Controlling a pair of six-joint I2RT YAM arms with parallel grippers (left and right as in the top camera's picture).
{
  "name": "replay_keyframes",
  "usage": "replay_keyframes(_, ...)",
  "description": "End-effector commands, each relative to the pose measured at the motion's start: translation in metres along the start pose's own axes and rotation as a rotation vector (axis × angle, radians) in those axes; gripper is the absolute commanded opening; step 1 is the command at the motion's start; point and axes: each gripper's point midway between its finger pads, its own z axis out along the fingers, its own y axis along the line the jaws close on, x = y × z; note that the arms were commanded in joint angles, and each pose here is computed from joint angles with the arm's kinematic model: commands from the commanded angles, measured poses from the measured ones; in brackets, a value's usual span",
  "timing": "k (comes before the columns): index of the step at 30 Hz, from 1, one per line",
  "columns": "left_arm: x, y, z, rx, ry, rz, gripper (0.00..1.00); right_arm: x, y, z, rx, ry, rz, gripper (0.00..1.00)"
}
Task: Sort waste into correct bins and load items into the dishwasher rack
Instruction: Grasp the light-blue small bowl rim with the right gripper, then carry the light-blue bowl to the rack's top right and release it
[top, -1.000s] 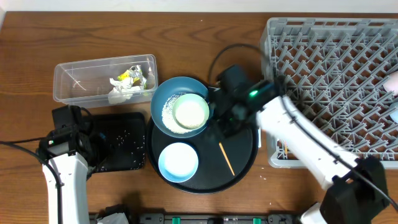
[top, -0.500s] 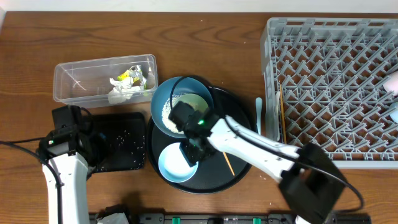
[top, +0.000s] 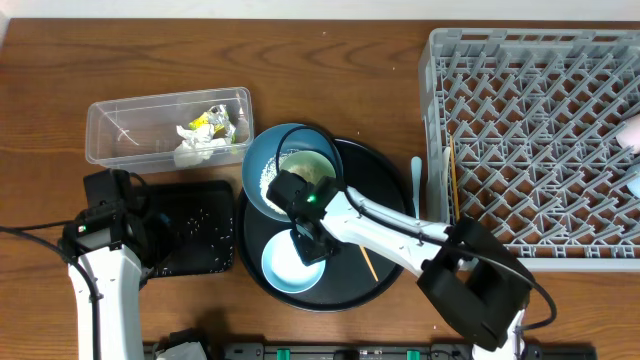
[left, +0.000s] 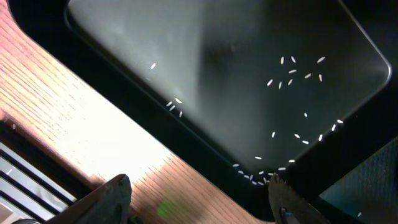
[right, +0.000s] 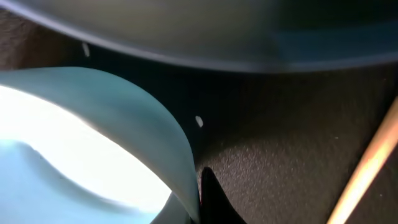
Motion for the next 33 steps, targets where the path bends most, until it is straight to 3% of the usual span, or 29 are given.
replay_keyframes(1, -0.004, 0.001, -0.004, -0.008, -0.018, -0.011, 0.72, -0.013, 0.000, -0.041, -0.031, -0.109, 0.016, 0.01)
replay_keyframes(6, -0.004, 0.001, -0.004, -0.008, -0.018, -0.011, 0.72, -0.031, -0.021, -0.112, -0.065, -0.297, 0.002, 0.01)
replay_keyframes(10, -0.004, 0.001, -0.004, -0.008, -0.018, -0.011, 0.72, -0.041, -0.065, -0.165, 0.004, -0.464, 0.021, 0.01)
replay_keyframes(20, -0.004, 0.001, -0.004, -0.008, -0.018, -0.011, 0.72, -0.054, -0.247, -0.253, 0.321, -0.739, 0.325, 0.01)
replay_keyframes(26, -0.005, 0.001, -0.004, -0.008, -0.018, -0.011, 0.72, -0.042, -0.368, -0.298, 0.627, -0.850, 0.530, 0.01)
replay_keyframes(33, -0.005, 0.001, -0.004, -0.008, -0.018, -0.011, 0.73, -0.015, -0.447, -0.340, 0.937, -0.902, 0.707, 0.01)
